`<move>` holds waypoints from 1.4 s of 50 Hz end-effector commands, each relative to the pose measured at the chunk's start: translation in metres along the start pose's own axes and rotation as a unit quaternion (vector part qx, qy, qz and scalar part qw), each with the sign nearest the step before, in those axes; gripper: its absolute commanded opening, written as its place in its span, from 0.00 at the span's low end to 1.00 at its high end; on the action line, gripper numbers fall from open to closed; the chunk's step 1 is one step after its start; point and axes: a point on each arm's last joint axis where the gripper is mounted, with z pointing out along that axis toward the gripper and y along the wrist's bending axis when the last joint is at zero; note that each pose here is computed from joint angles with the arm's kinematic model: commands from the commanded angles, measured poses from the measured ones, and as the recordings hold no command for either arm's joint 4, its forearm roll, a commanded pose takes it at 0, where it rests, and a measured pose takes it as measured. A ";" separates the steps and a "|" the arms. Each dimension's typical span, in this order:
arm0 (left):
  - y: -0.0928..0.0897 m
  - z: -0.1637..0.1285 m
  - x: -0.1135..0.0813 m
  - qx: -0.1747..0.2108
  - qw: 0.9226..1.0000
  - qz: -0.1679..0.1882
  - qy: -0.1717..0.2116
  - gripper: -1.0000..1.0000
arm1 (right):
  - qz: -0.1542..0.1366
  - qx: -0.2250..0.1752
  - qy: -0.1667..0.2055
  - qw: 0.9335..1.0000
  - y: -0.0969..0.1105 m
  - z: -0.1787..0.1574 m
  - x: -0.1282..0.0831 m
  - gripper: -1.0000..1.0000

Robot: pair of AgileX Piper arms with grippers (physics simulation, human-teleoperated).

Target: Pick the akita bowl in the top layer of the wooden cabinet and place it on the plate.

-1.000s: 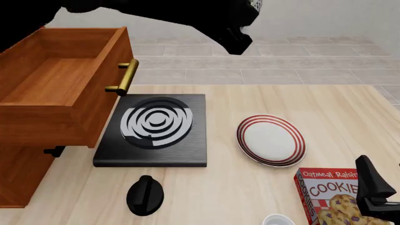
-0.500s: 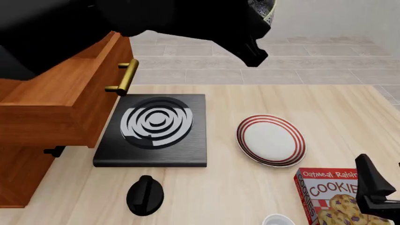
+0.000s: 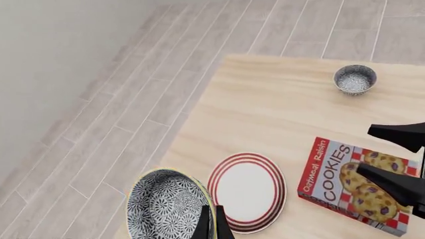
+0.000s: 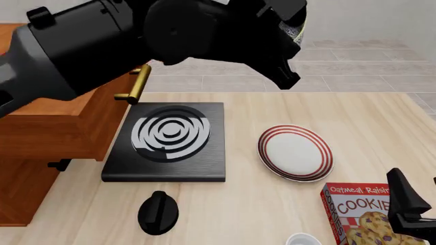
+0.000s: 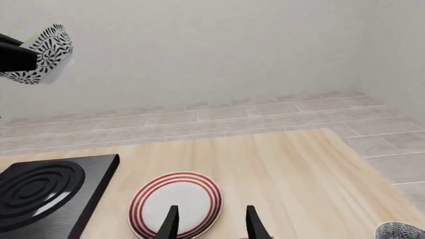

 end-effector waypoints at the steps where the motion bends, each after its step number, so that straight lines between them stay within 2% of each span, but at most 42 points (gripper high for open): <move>1: -0.002 0.016 0.009 -0.001 1.000 -0.001 0.006 0.00 | 0.003 -0.001 0.000 1.000 0.000 0.000 0.000 1.00; 7: -0.004 0.025 0.010 0.002 1.000 -0.008 0.008 0.00 | 0.005 -0.003 0.001 1.000 0.000 0.000 0.000 1.00; 13: -0.007 0.045 0.020 0.006 1.000 -0.016 0.021 0.00 | 0.008 -0.007 0.002 1.000 0.001 0.000 0.000 1.00; 21: -0.012 0.064 0.035 0.010 0.999 -0.016 0.034 0.00 | 0.014 -0.007 0.003 1.000 0.001 0.000 0.001 1.00; 35: -0.022 0.087 0.047 0.021 0.999 -0.008 0.048 0.00 | 0.020 -0.007 0.004 1.000 0.001 0.000 0.001 1.00; 40: -0.027 0.097 0.059 0.026 0.998 -0.001 0.060 0.00 | 0.023 -0.006 0.004 1.000 0.001 0.000 0.001 1.00; 70: -0.043 0.125 0.096 0.037 0.996 0.006 0.084 0.00 | 0.037 -0.001 0.007 0.999 0.000 0.003 0.001 1.00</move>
